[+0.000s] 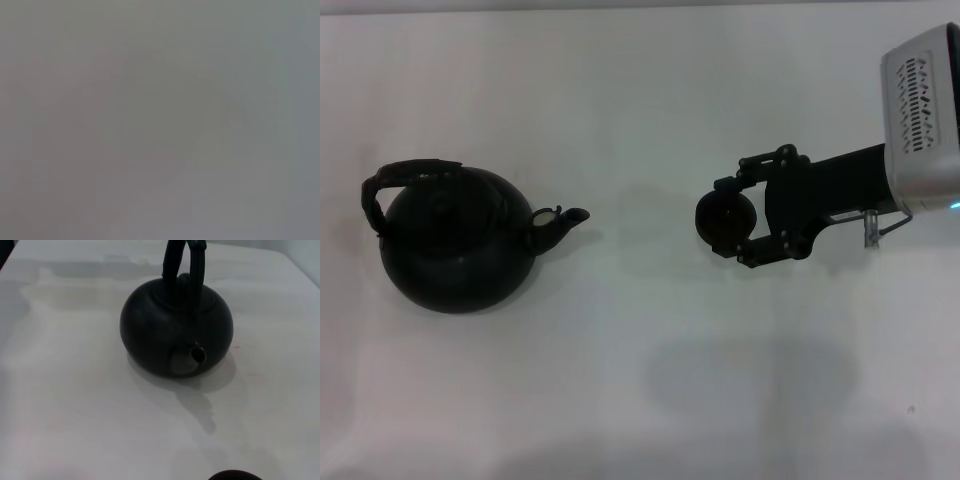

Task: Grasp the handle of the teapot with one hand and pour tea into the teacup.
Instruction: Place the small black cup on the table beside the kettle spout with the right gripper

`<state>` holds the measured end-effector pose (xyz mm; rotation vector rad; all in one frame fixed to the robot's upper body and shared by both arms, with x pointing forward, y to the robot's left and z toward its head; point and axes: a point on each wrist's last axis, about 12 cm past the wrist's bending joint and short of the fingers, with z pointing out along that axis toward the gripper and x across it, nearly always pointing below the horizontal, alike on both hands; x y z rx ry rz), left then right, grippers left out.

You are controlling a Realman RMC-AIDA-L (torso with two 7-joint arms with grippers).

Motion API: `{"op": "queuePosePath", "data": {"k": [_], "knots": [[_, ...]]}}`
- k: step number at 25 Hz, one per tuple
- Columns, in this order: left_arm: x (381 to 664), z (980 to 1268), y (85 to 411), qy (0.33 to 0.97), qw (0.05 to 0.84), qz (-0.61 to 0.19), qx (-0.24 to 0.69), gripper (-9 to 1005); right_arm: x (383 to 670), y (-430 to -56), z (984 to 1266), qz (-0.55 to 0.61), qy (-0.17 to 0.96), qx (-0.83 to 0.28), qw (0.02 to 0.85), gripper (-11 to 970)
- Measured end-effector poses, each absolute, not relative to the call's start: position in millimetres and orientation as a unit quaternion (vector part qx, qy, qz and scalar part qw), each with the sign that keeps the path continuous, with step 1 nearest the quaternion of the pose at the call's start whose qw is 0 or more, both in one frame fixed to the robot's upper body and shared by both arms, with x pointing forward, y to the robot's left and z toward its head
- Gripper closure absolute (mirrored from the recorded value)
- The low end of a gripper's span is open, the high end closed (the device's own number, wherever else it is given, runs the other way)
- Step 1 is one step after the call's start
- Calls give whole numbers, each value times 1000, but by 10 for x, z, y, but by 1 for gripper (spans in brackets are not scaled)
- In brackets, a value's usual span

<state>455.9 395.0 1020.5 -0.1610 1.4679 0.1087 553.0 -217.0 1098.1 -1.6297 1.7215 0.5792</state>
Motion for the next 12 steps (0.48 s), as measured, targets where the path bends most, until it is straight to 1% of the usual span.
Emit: {"op": "queuePosePath", "data": {"k": [5,12], "knots": [[4559,10203,3944,669,738,49,-74,266,5527,-2190,10903,223,674,-618,339,205],[4556,10207,3939,667,740,48,-73,266,5482,-2070,10774,218,676,-625,324,201]]}}
